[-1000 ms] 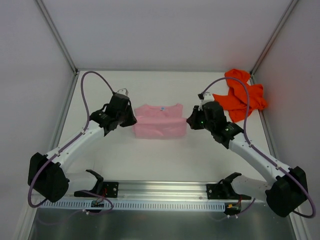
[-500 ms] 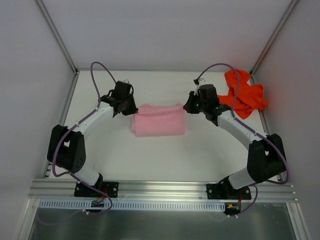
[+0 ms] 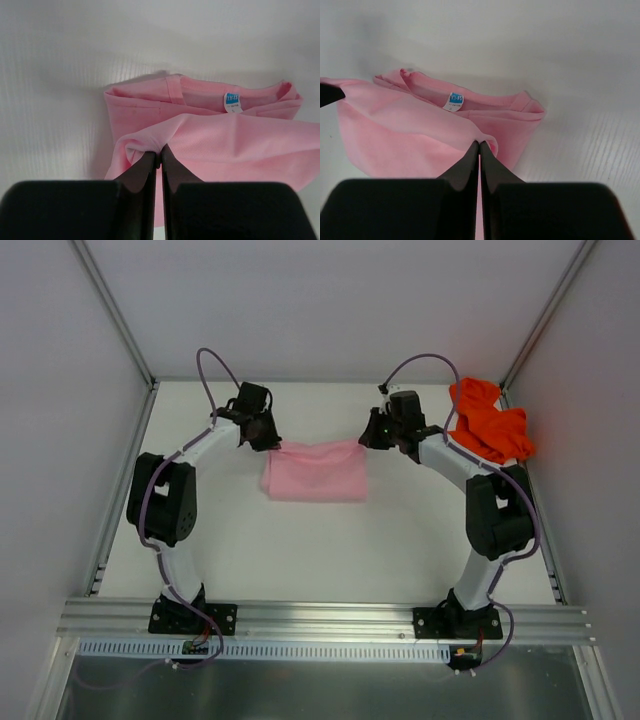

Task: Fold and stack the t-shirts
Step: Fold the long partially folded tshirt into a neat square

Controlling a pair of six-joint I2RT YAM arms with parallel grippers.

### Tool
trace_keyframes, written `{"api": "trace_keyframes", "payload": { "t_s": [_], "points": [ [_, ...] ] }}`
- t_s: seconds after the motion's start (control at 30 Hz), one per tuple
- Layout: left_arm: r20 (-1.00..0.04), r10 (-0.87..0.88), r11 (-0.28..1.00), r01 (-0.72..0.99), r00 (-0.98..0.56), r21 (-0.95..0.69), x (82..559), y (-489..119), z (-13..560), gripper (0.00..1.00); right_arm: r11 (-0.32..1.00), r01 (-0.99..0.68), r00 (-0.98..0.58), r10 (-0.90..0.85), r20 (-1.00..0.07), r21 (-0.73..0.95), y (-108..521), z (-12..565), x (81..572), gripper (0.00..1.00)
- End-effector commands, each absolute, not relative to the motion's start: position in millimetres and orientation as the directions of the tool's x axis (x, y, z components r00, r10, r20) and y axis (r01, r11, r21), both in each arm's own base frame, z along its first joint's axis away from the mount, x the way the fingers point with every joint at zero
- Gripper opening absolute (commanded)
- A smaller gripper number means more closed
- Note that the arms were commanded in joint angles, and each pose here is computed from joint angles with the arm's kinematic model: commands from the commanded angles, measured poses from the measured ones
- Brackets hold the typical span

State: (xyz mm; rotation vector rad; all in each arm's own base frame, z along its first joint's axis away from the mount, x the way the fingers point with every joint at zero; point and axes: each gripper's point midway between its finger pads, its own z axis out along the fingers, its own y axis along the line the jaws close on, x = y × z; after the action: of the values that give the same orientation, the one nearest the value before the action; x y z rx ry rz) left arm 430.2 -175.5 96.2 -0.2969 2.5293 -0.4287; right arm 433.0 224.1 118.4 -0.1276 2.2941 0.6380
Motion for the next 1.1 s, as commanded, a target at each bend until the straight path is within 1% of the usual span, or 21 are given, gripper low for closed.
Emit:
{"api": "trace_keyframes", "payload": {
  "t_s": [0.0, 0.4, 0.47, 0.63, 0.83, 0.87, 0.9, 0.93, 0.97, 1.0, 1.03, 1.07],
  "points": [
    [-0.491, -0.293, 0.922, -0.107, -0.820, -0.372, 444, -173, 100, 0.01, 0.854, -0.319, -0.676, 0.099, -0.730, 0.410, 232, 137, 453, 0.01],
    [-0.466, -0.288, 0.922, -0.110, -0.837, -0.371, 468, -171, 80, 0.02, 0.886, -0.264, -0.693, 0.101, -0.714, 0.381, 221, 113, 467, 0.01],
    [-0.464, -0.288, 0.922, -0.112, -0.837, -0.372, 470, -171, 77, 0.04, 0.897, -0.242, -0.713, 0.095, -0.694, 0.371, 216, 104, 464, 0.01],
    [-0.465, -0.285, 0.917, -0.098, -0.838, -0.386, 475, -174, 79, 0.10, 0.910, -0.218, -0.716, 0.096, -0.692, 0.352, 208, 98, 461, 0.01],
    [-0.474, -0.287, 0.917, -0.096, -0.832, -0.387, 486, -173, 82, 0.12, 0.919, -0.214, -0.713, 0.085, -0.696, 0.331, 203, 98, 462, 0.01],
    [-0.472, -0.285, 0.918, -0.096, -0.834, -0.385, 486, -173, 81, 0.18, 0.920, -0.216, -0.715, 0.078, -0.694, 0.326, 204, 98, 462, 0.04],
    [-0.474, -0.282, 0.918, -0.092, -0.834, -0.385, 487, -173, 83, 0.24, 0.921, -0.220, -0.718, 0.070, -0.692, 0.321, 204, 98, 463, 0.08],
    [-0.477, -0.279, 0.919, -0.088, -0.833, -0.385, 488, -172, 86, 0.31, 0.918, -0.230, -0.720, 0.064, -0.691, 0.324, 205, 102, 463, 0.24],
    [-0.481, -0.274, 0.920, -0.081, -0.833, -0.384, 488, -172, 89, 0.50, 0.915, -0.241, -0.717, 0.057, -0.695, 0.324, 206, 107, 463, 0.36],
    [-0.498, -0.275, 0.919, -0.072, -0.823, -0.388, 490, -171, 101, 0.63, 0.913, -0.251, -0.712, 0.051, -0.701, 0.321, 207, 113, 463, 0.47],
    [-0.508, -0.269, 0.920, -0.062, -0.818, -0.387, 491, -171, 108, 0.73, 0.909, -0.264, -0.706, 0.047, -0.707, 0.323, 209, 124, 464, 0.63],
    [-0.526, -0.254, 0.923, -0.040, -0.812, -0.383, 493, -171, 117, 0.77, 0.903, -0.276, -0.690, 0.052, -0.722, 0.329, 210, 139, 464, 0.67]
  ]
}}
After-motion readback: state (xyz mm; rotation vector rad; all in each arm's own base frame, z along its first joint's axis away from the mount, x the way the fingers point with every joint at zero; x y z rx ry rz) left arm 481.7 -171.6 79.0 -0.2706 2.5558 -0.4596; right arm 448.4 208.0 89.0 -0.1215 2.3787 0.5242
